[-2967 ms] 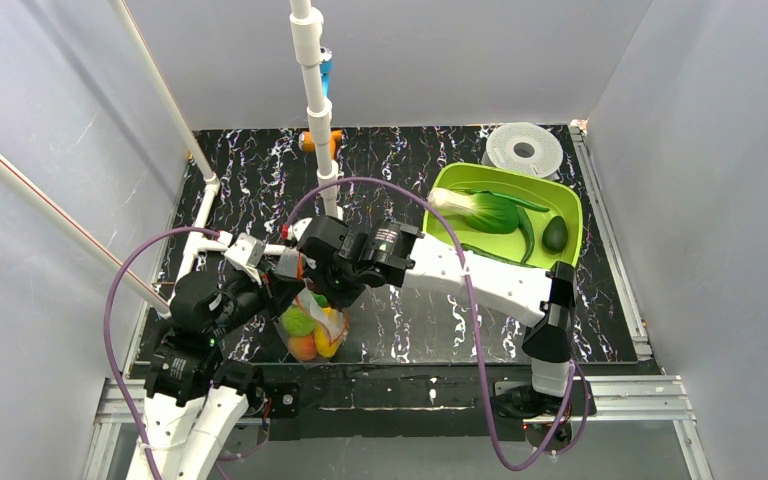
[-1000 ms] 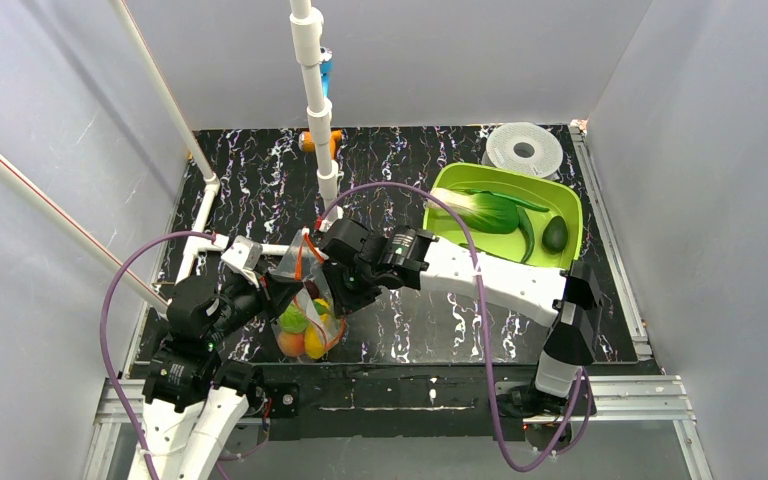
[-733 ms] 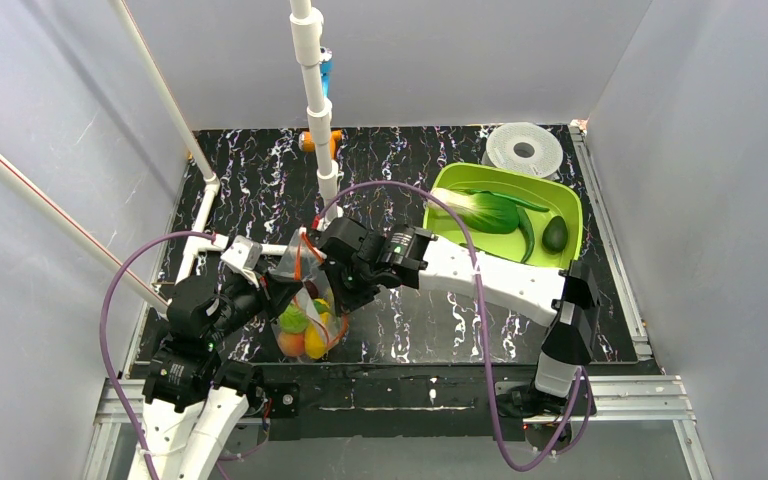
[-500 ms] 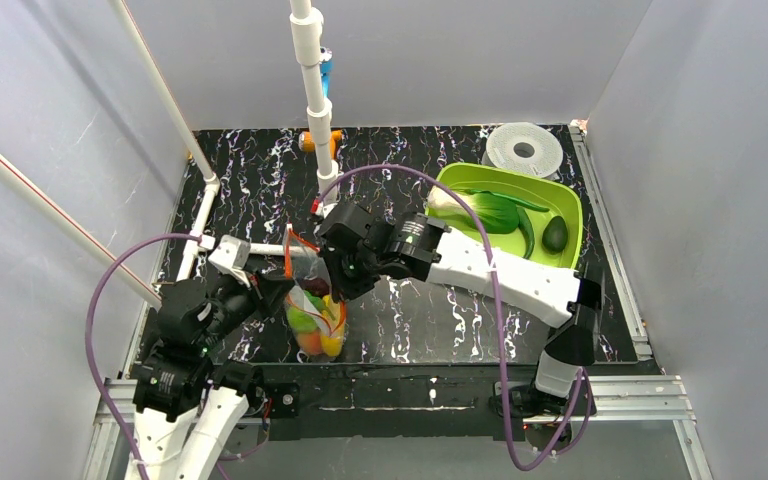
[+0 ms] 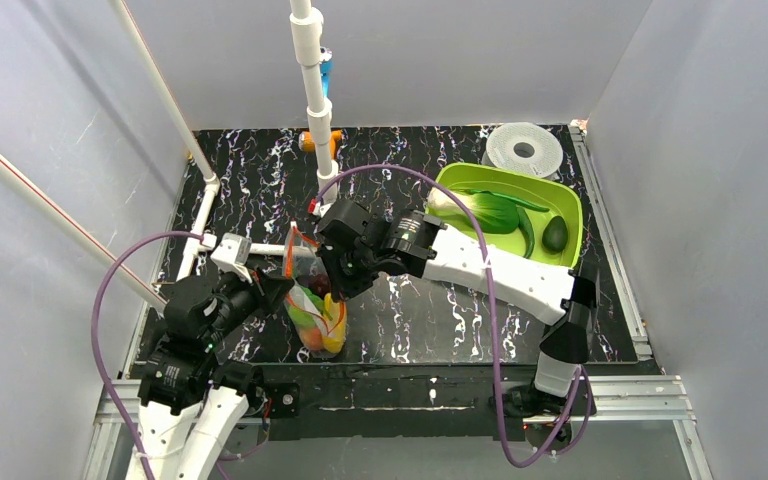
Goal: Place the food in the zip-top bag and seal the zipper
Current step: Adjust the zipper food storage bag at the center of the board.
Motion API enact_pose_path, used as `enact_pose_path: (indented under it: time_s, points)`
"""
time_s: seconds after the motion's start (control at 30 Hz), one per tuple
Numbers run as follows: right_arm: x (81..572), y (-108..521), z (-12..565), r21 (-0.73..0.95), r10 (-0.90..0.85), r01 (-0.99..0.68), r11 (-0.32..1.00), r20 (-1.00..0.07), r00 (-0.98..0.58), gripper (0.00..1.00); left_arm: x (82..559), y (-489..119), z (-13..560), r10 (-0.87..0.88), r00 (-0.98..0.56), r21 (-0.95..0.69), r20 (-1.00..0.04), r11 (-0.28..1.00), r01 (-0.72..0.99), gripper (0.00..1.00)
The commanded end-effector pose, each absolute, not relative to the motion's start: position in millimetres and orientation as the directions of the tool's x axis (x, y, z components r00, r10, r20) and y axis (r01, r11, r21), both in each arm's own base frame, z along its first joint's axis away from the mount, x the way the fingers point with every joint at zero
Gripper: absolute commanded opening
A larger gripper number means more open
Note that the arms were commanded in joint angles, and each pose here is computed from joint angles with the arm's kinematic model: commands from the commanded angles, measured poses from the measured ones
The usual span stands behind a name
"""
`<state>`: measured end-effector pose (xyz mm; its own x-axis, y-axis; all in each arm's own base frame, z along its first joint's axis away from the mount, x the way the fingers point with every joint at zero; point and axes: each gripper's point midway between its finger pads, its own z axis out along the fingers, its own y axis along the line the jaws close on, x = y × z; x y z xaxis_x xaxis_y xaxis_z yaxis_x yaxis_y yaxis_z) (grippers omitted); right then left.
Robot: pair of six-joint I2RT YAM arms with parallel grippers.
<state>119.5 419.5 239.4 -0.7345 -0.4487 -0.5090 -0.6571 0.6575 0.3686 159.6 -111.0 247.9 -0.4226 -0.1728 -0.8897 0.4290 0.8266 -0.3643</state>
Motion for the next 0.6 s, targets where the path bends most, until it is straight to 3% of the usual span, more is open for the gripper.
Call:
enact_pose_path:
  time_s: [0.0, 0.13, 0.27, 0.57]
  points:
    - [112.1, 424.0, 248.5, 0.41, -0.465, -0.683, 0.605, -0.514, -0.721, 0.15, 163.1, -106.9, 234.2, -0.149, -0.423, -0.338, -0.894, 0.844, 0.416, 0.0]
    - [113.7, 426.7, 269.1, 0.438, -0.435, -0.705, 0.558, -0.569, -0.698, 0.36, 163.8, -104.1, 235.6, -0.149, -0.391, -0.319, -0.908, 0.851, 0.418, 0.0]
    - [119.8, 420.2, 290.2, 0.437, -0.402, -0.71, 0.552, -0.607, -0.686, 0.48, 163.9, -109.0, 235.7, -0.144, -0.399, -0.327, -0.906, 0.837, 0.44, 0.0]
    - [183.7, 344.7, 299.3, 0.343, -0.179, -0.568, 0.748, -0.72, -0.67, 0.57, 163.1, -115.2, 234.2, -0.139, -0.419, -0.343, -0.897, 0.817, 0.463, 0.0]
